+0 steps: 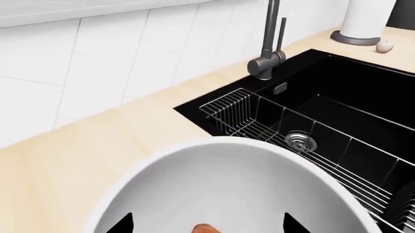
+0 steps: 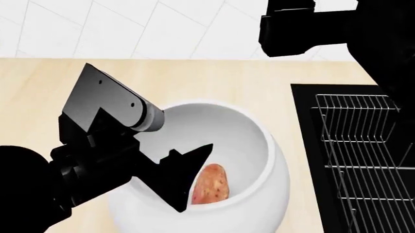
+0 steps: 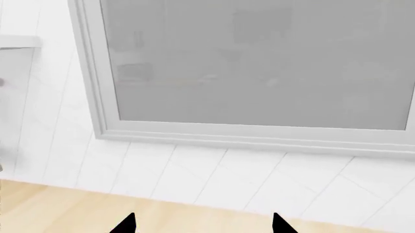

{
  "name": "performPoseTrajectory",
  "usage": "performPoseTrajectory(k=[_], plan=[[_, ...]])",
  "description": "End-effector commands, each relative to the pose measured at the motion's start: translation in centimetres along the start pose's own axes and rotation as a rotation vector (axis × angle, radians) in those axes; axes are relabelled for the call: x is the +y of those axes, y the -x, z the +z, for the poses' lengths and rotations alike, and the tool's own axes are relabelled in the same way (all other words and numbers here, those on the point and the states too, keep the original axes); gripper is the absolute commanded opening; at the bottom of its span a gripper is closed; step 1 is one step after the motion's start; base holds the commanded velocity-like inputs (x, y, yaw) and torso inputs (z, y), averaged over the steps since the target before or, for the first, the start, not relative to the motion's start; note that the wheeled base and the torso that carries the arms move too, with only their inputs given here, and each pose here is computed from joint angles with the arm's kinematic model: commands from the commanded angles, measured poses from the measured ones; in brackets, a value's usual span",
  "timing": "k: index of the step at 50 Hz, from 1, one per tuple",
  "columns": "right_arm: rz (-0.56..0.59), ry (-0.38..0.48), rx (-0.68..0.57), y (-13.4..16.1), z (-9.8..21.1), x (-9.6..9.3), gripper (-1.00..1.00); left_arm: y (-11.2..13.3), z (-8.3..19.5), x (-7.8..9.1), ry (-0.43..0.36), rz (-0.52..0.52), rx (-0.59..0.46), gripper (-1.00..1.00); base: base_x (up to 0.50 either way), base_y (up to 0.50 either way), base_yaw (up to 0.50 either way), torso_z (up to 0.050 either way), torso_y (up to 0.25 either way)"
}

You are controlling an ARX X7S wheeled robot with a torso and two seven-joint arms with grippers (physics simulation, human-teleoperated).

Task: There is a mixed pile of frozen fruits and vegetables on the counter. Locate all the frozen vegetables and place the items in a bowl on the counter. Take all the frozen fruits and defrost them in a running sink.

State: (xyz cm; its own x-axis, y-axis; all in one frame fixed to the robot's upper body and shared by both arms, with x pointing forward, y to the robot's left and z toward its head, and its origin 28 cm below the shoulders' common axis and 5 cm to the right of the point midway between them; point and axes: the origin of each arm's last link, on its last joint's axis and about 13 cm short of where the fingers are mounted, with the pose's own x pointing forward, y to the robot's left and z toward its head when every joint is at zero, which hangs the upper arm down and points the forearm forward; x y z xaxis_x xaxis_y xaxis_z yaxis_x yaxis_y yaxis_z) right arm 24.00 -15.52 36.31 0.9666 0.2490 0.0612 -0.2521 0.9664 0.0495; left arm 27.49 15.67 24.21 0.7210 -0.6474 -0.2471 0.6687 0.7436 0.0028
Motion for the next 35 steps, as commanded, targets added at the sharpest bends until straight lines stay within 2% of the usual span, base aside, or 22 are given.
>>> performPoseTrajectory(k=[1,3,10,15,16,19,20,21,27,28,29,30,33,34,35], plan=[[0.002,-0.010,0.011,0.0,-0.6,0.0,1.00,0.1,-0.3,-0.3,-0.078,-0.048,-0.037,1.00,0.00,0.00,0.00,0.000,0.000],[0.003,-0.014,0.013,0.0,-0.9,0.0,1.00,0.2,-0.5,-0.1,-0.040,-0.028,-0.041,1.00,0.00,0.00,0.00,0.000,0.000],[0.000,-0.021,0.004,0.0,-1.5,0.0,1.00,0.5,0.0,0.6,-0.011,0.035,-0.097,1.00,0.00,0.00,0.00,0.000,0.000],[0.005,-0.024,-0.014,0.2,-2.6,0.0,1.00,2.4,1.2,1.2,0.017,0.102,-0.170,1.00,0.00,0.00,0.00,0.000,0.000],[0.001,0.005,-0.028,0.2,-2.7,0.0,1.00,3.1,1.5,1.4,0.023,0.125,-0.188,1.00,0.00,0.00,0.00,0.000,0.000],[-0.027,-0.022,-0.006,0.4,-3.5,-0.1,1.00,4.1,2.0,2.2,0.013,0.203,-0.193,1.00,0.00,0.00,0.00,0.000,0.000],[-0.033,0.011,-0.012,0.6,-3.6,0.0,1.00,4.6,2.2,2.5,0.013,0.217,-0.204,1.00,0.00,0.00,0.00,0.000,0.000],[-0.032,0.006,-0.017,0.7,-3.6,0.0,1.00,4.8,2.3,2.7,0.014,0.232,-0.207,1.00,0.00,0.00,0.00,0.000,0.000],[-0.089,0.019,-0.052,1.4,-4.1,-0.6,1.00,6.3,1.7,3.7,0.046,0.337,-0.228,1.00,0.00,0.00,0.00,0.000,0.000],[-0.095,0.054,-0.054,1.7,-4.4,-0.6,1.00,6.5,1.6,3.8,0.053,0.356,-0.239,1.00,0.00,0.00,0.00,0.000,0.000],[-0.098,0.054,-0.058,2.0,-4.6,-0.7,1.00,6.7,1.4,4.0,0.055,0.380,-0.245,1.00,0.00,0.00,0.00,0.000,0.000],[-0.113,0.019,-0.072,2.3,-4.9,-0.7,1.00,7.1,1.2,4.2,0.059,0.411,-0.250,1.00,0.00,0.00,0.00,0.000,0.000],[-0.137,0.034,-0.080,3.1,-5.6,-0.8,1.00,8.1,0.8,4.2,0.050,0.483,-0.279,1.00,0.00,0.00,0.00,0.000,0.000],[-0.179,0.002,-0.085,3.3,-5.8,-0.9,1.00,8.5,0.4,4.2,0.048,0.510,-0.287,1.00,0.00,0.00,0.00,0.000,0.000],[-0.170,-0.006,-0.091,3.6,-5.7,-0.9,1.00,8.8,0.2,4.2,0.052,0.529,-0.292,1.00,0.00,0.00,0.00,0.000,0.000]])
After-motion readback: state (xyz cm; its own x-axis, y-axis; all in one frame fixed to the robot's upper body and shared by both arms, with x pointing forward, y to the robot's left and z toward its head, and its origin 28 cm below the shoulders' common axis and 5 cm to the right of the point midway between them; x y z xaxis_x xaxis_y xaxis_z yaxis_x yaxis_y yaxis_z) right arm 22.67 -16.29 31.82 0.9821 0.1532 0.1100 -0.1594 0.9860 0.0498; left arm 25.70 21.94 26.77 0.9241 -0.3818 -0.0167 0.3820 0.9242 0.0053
